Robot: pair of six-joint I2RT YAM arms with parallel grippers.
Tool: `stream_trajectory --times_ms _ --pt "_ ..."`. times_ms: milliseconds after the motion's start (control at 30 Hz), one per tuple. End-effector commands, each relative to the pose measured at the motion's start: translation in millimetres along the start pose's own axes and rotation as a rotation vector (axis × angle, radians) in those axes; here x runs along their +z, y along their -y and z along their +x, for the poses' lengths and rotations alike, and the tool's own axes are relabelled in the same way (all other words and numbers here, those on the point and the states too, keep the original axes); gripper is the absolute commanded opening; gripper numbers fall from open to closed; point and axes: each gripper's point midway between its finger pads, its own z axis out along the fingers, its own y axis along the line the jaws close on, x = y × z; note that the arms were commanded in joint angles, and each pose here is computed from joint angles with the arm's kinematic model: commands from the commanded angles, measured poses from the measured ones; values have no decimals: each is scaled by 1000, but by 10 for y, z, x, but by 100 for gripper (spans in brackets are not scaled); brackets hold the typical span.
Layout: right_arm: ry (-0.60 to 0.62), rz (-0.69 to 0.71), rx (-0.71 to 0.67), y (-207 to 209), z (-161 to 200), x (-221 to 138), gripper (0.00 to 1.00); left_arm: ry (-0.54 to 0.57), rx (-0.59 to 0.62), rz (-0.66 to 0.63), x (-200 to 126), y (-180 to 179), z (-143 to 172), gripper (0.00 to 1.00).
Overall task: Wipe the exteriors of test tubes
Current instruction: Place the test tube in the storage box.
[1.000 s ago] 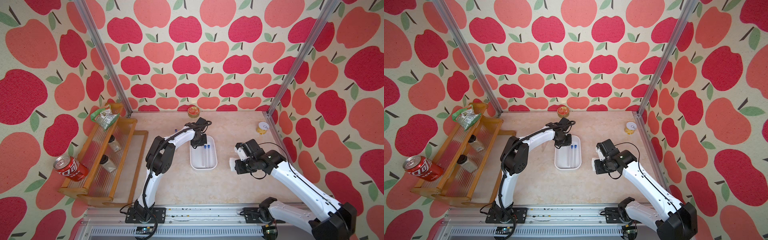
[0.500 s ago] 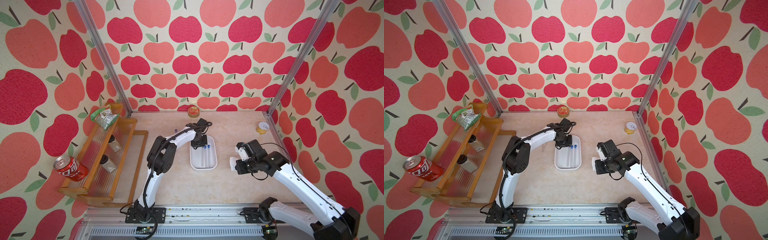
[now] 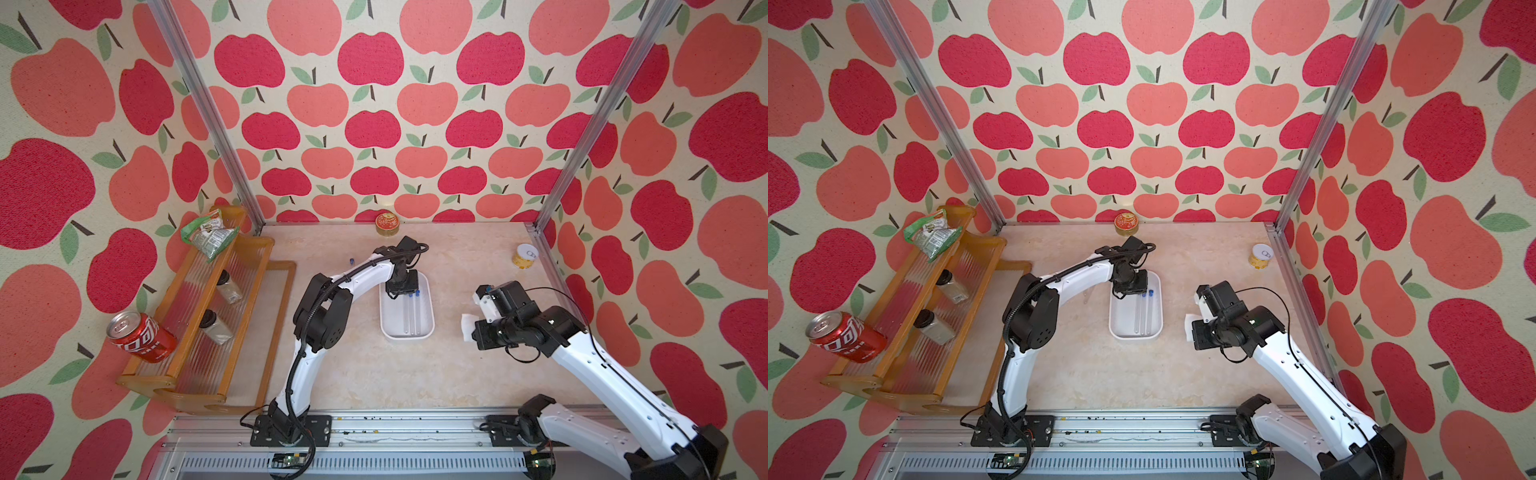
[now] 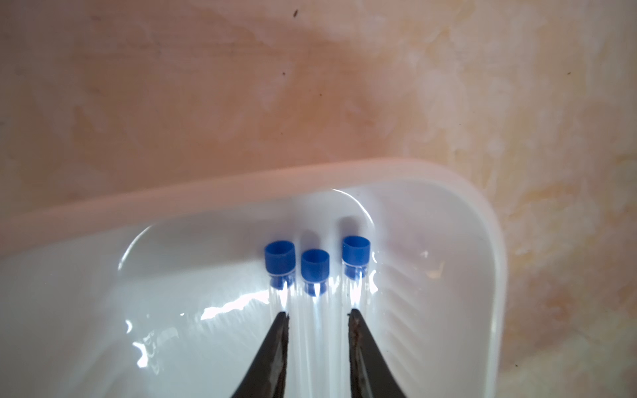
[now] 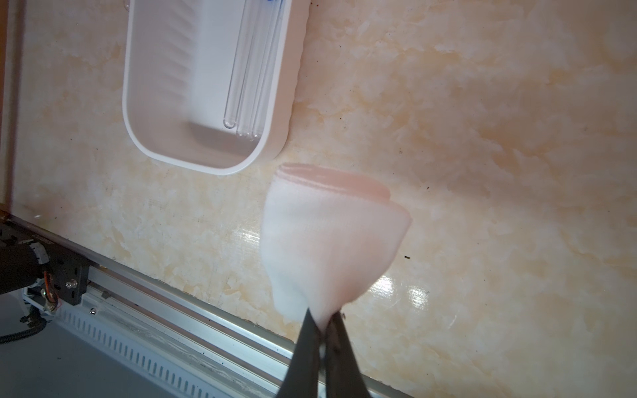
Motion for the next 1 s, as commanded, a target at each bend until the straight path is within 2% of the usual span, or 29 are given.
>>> stream_trajectory --times_ms 0,100,267,433,567,733,967 --pt "-10 -23 19 -32 16 -14 0 67 8 4 -475 57 -78 33" --pt "-12 -48 8 -93 -55 24 0 75 6 -7 -661 -12 -82 39" --pt "-29 -65 -17 -174 -250 187 0 70 -25 -42 -887 -345 -155 55" --pt "-58 -93 -38 -284 -478 394 0 52 -82 -100 -994 -891 -321 83" --pt "-79 -108 -57 -337 -617 534 0 25 -101 -188 -991 -1337 -450 99" --pt "-87 -126 -69 -392 -714 615 0 -25 -140 -243 -879 -1778 -608 100" --pt "-103 -125 -58 -348 -696 661 0 -55 -125 -317 -690 -2101 -905 100"
